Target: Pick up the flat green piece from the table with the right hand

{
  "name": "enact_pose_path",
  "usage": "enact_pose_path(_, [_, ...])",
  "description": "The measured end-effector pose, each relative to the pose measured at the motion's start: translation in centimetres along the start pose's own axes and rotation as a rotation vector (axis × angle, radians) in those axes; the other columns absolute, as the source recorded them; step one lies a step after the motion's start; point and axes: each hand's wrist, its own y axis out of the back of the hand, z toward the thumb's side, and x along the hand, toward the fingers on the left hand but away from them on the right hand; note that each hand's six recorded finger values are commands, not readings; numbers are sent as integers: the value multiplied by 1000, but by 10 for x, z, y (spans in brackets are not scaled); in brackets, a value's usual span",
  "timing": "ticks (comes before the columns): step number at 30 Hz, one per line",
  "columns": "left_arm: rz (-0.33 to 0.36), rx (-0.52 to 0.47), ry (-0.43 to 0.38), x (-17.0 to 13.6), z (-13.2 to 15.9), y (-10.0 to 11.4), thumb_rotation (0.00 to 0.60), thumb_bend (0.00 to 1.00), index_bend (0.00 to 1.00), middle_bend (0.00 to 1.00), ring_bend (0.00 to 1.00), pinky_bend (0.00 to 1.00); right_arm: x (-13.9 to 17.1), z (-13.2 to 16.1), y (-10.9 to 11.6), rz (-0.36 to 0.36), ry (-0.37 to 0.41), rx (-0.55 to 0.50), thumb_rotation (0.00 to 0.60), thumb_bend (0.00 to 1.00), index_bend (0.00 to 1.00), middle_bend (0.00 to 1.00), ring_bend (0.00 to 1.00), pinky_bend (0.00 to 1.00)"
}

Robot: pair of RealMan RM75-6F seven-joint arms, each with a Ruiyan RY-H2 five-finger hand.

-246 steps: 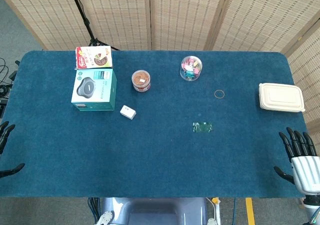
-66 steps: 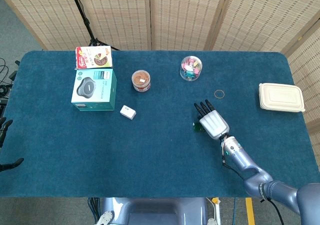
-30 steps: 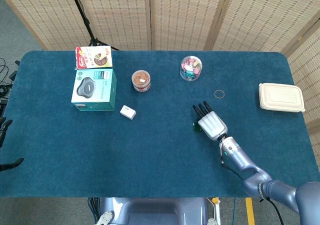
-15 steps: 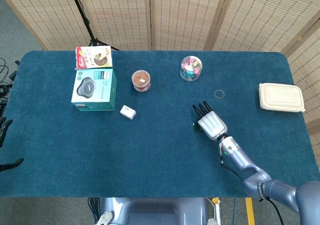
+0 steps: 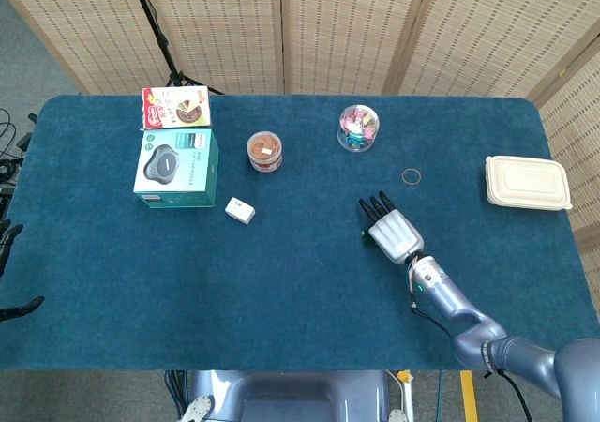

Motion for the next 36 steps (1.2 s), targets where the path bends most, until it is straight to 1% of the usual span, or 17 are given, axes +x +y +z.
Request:
enact_pose_path(11, [0, 0, 1, 0, 0, 0, 600, 0, 0, 0, 0, 73, -1, -1, -1, -3, -8, -4, 600, 508, 598, 0, 0, 0])
enact_pose_path(17, [0, 2, 1, 0, 0, 0, 600, 0, 0, 0, 0, 73, -2, -1, 2, -24, -11, -10, 600, 509, 609, 0, 0, 0])
enact_pose_path(25, [0, 1, 2, 0, 0, 0, 600, 0, 0, 0, 0, 73, -2, 11, 14, -71, 25, -14, 600, 510, 616, 0, 0, 0])
enact_pose_path(36, [1, -3, 2, 0, -1, 1, 600, 0, 0, 0, 0, 73, -6, 32, 30, -116, 67, -9, 600, 509, 619, 0, 0, 0])
